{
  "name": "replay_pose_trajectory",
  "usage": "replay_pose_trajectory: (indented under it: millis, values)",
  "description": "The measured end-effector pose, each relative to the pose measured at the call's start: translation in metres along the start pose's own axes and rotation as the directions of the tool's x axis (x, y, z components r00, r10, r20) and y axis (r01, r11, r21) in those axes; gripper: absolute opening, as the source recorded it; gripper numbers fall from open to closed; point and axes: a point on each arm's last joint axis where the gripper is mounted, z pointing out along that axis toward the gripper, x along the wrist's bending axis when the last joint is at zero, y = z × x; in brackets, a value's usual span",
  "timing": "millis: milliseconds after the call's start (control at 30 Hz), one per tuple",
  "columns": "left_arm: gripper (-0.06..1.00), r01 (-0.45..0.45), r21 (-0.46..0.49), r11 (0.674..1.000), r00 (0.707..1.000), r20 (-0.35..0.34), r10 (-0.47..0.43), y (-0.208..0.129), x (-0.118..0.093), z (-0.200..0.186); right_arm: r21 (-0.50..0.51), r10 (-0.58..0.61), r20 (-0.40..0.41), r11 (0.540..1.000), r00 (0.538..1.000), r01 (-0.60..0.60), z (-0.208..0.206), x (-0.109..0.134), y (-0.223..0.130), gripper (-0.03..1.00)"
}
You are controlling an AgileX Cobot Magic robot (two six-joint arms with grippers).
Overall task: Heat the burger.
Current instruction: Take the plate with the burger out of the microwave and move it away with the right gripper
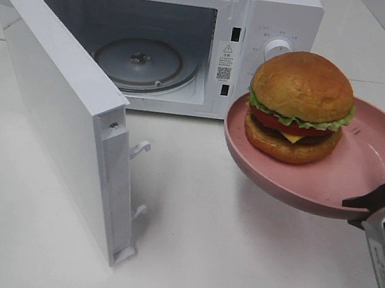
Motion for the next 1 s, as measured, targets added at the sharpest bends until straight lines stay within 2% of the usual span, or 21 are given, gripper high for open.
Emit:
replay_pose_trajectory:
  millis: [167, 333, 400, 433, 500, 533, 567, 600, 667, 700, 767, 800, 833, 867, 900, 933, 967, 1000]
  values:
    - [0.98, 0.000, 0.000, 1.000, 1.000, 0.000, 0.000, 0.000, 0.000, 0.000, 0.079, 0.095, -0.005, 0.992, 0.996, -0.094, 0.000, 0.001, -0.007, 0.13]
    - [0.98, 0.000, 0.000, 1.000, 1.000, 0.000, 0.000, 0.000, 0.000, 0.000, 0.175, 0.182, 0.036, 0.967, 0.983, -0.185, -0.001, 0.000, -0.016, 0.13]
    - [0.98, 0.000, 0.000, 1.000, 1.000, 0.000, 0.000, 0.000, 0.000, 0.000, 0.230, 0.256, 0.075, 0.936, 0.964, -0.266, -0.002, -0.001, -0.022, 0.13]
    - [0.98, 0.000, 0.000, 1.000, 1.000, 0.000, 0.000, 0.000, 0.000, 0.000, 0.230, 0.256, 0.075, 0.936, 0.964, -0.266, -0.002, -0.001, -0.022, 0.13]
    - [0.98, 0.000, 0.000, 1.000, 1.000, 0.000, 0.000, 0.000, 0.000, 0.000, 0.268, 0.332, 0.116, 0.897, 0.936, -0.351, -0.004, -0.001, -0.027, 0.13]
    - [0.98, 0.000, 0.000, 1.000, 1.000, 0.000, 0.000, 0.000, 0.000, 0.000, 0.268, 0.332, 0.116, 0.897, 0.936, -0.351, -0.004, -0.001, -0.027, 0.13]
    - [0.98, 0.000, 0.000, 1.000, 1.000, 0.000, 0.000, 0.000, 0.000, 0.000, 0.287, 0.374, 0.142, 0.871, 0.917, -0.399, -0.004, -0.001, -0.029, 0.13]
    - [0.98, 0.000, 0.000, 1.000, 1.000, 0.000, 0.000, 0.000, 0.000, 0.000, 0.287, 0.374, 0.142, 0.871, 0.917, -0.399, -0.004, -0.001, -0.029, 0.13]
    - [0.98, 0.000, 0.000, 1.000, 1.000, 0.000, 0.000, 0.000, 0.000, 0.000, 0.321, 0.440, 0.171, 0.821, 0.881, -0.472, -0.006, 0.001, -0.033, 0.13]
    - [0.98, 0.000, 0.000, 1.000, 1.000, 0.000, 0.000, 0.000, 0.000, 0.000, 0.321, 0.440, 0.171, 0.821, 0.881, -0.472, -0.006, 0.001, -0.033, 0.13]
    - [0.98, 0.000, 0.000, 1.000, 1.000, 0.000, 0.000, 0.000, 0.000, 0.000, 0.354, 0.494, 0.201, 0.769, 0.846, -0.533, -0.008, 0.002, -0.037, 0.13]
    - [0.98, 0.000, 0.000, 1.000, 1.000, 0.000, 0.000, 0.000, 0.000, 0.000, 0.354, 0.494, 0.201, 0.769, 0.846, -0.533, -0.008, 0.002, -0.037, 0.13]
    - [0.98, 0.000, 0.000, 1.000, 1.000, 0.000, 0.000, 0.000, 0.000, 0.000, 0.377, 0.520, 0.223, 0.734, 0.825, -0.565, -0.008, 0.003, -0.040, 0.13]
    - [0.98, 0.000, 0.000, 1.000, 1.000, 0.000, 0.000, 0.000, 0.000, 0.000, 0.377, 0.520, 0.223, 0.734, 0.825, -0.565, -0.008, 0.003, -0.040, 0.13]
    - [0.98, 0.000, 0.000, 1.000, 1.000, 0.000, 0.000, 0.000, 0.000, 0.000, 0.406, 0.548, 0.246, 0.691, 0.800, -0.598, -0.007, 0.004, -0.043, 0.13]
    - [0.98, 0.000, 0.000, 1.000, 1.000, 0.000, 0.000, 0.000, 0.000, 0.000, 0.422, 0.560, 0.255, 0.669, 0.789, -0.611, -0.005, 0.004, -0.044, 0.13]
    - [0.98, 0.000, 0.000, 1.000, 1.000, 0.000, 0.000, 0.000, 0.000, 0.000, 0.422, 0.560, 0.255, 0.669, 0.789, -0.611, -0.005, 0.004, -0.044, 0.13]
    - [0.98, 0.000, 0.000, 1.000, 1.000, 0.000, 0.000, 0.000, 0.000, 0.000, 0.451, 0.583, 0.267, 0.628, 0.767, -0.634, -0.001, 0.005, -0.045, 0.13]
